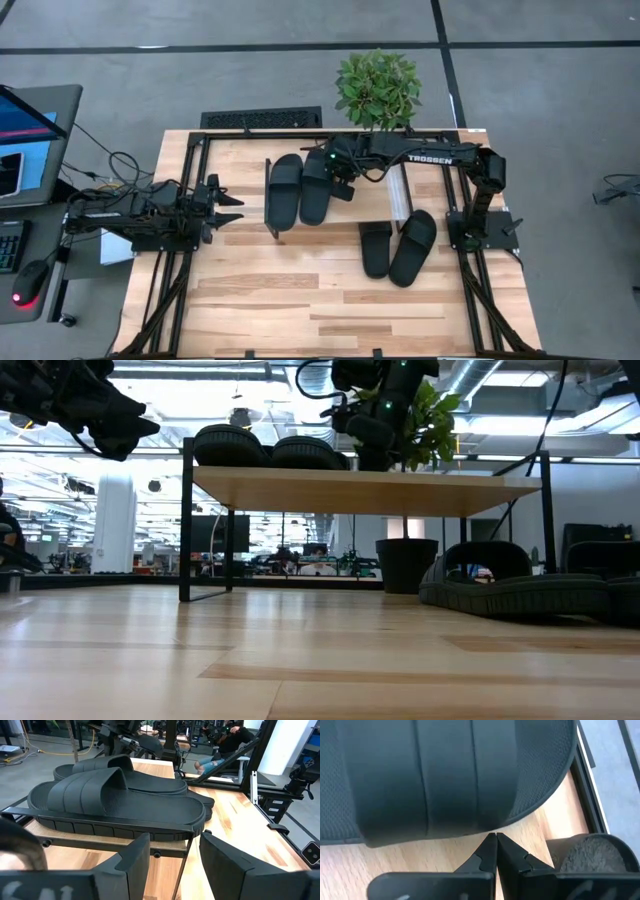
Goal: Pick and place slides into the shelf
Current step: Put the black slide on the shelf
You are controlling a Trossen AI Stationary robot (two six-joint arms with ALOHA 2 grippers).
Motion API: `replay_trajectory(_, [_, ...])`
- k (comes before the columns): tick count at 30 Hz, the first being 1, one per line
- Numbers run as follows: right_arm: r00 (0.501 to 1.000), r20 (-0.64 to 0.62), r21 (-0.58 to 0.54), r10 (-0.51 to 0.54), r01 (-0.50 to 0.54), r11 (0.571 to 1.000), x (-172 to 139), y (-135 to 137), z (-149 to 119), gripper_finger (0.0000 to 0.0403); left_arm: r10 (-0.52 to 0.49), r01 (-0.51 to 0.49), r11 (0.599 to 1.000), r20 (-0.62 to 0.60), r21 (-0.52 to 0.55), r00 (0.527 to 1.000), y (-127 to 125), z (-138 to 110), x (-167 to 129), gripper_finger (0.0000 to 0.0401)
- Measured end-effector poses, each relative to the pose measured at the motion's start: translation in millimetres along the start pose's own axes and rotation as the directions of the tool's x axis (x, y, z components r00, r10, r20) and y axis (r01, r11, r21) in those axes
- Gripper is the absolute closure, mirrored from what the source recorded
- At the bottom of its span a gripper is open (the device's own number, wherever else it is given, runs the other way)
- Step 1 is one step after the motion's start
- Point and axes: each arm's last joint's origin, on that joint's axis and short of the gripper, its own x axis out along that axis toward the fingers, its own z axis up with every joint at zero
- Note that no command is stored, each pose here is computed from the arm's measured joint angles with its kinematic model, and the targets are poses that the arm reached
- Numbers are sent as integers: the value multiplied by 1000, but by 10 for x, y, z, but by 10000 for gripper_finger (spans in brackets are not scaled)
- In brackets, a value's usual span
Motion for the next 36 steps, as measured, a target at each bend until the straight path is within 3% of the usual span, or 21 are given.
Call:
replay_trajectory(14, [998, 65, -26, -1, 3, 1000, -8, 35, 63, 403, 0, 0, 1000, 0, 1, 1000, 0, 0, 0, 241])
replay_trajectory(30, [999, 35, -47, -7, 8, 999, -26, 2, 34, 403, 1, -1, 1000, -4, 1, 1000, 1, -4, 0, 241])
replay_trajectory(36, [994, 27, -45, -104, 105, 993, -203, -58, 90, 403, 0, 0, 1000, -4, 1, 1000, 0, -4, 0, 241])
